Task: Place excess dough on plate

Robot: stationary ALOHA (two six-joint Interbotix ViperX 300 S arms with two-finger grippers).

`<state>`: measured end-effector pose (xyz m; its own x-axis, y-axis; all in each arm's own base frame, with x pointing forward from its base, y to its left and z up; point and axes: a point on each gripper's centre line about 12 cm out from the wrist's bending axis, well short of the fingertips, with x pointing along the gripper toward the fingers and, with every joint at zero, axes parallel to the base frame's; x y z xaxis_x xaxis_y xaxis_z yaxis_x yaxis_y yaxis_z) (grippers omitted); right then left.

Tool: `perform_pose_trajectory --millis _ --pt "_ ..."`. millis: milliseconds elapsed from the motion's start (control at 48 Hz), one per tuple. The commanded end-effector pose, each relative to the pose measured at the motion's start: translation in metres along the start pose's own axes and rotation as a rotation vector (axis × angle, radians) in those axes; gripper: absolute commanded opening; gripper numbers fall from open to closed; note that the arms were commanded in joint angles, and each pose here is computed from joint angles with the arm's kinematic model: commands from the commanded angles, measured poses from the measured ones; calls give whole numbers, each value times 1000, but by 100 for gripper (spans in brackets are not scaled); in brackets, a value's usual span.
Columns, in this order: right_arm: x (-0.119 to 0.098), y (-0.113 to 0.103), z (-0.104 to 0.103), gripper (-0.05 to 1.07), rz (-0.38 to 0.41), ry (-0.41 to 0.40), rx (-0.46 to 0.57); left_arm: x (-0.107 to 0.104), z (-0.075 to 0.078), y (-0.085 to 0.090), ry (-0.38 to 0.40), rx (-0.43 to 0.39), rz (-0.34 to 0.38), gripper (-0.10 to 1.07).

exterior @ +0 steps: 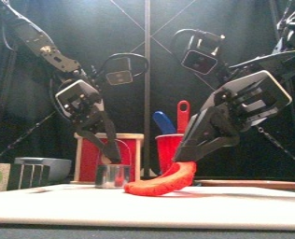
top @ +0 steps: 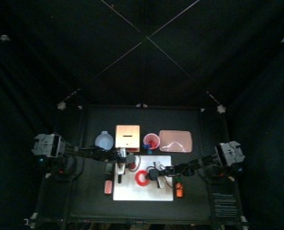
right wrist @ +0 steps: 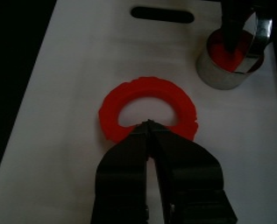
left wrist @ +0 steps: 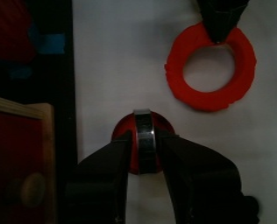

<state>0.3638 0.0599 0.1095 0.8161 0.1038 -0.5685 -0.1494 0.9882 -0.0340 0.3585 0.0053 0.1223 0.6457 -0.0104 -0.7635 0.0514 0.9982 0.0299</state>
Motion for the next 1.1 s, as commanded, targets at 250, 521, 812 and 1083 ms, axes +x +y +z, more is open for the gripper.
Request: perform_pose_trajectory --millis 250,521,812,1083 --pt "-7 -6 21 46 -14 -70 7 -10 14 3 -57 1 11 76" --pt "-7 -10 21 63 -23 -73 16 -21 27 3 -142 34 31 79" --pt "-17 -16 34 66 -36 -120 21 -38 39 6 -251 32 61 79" --pt "-38 -20 47 66 -48 -177 28 -51 44 -1 -364 50 78 79"
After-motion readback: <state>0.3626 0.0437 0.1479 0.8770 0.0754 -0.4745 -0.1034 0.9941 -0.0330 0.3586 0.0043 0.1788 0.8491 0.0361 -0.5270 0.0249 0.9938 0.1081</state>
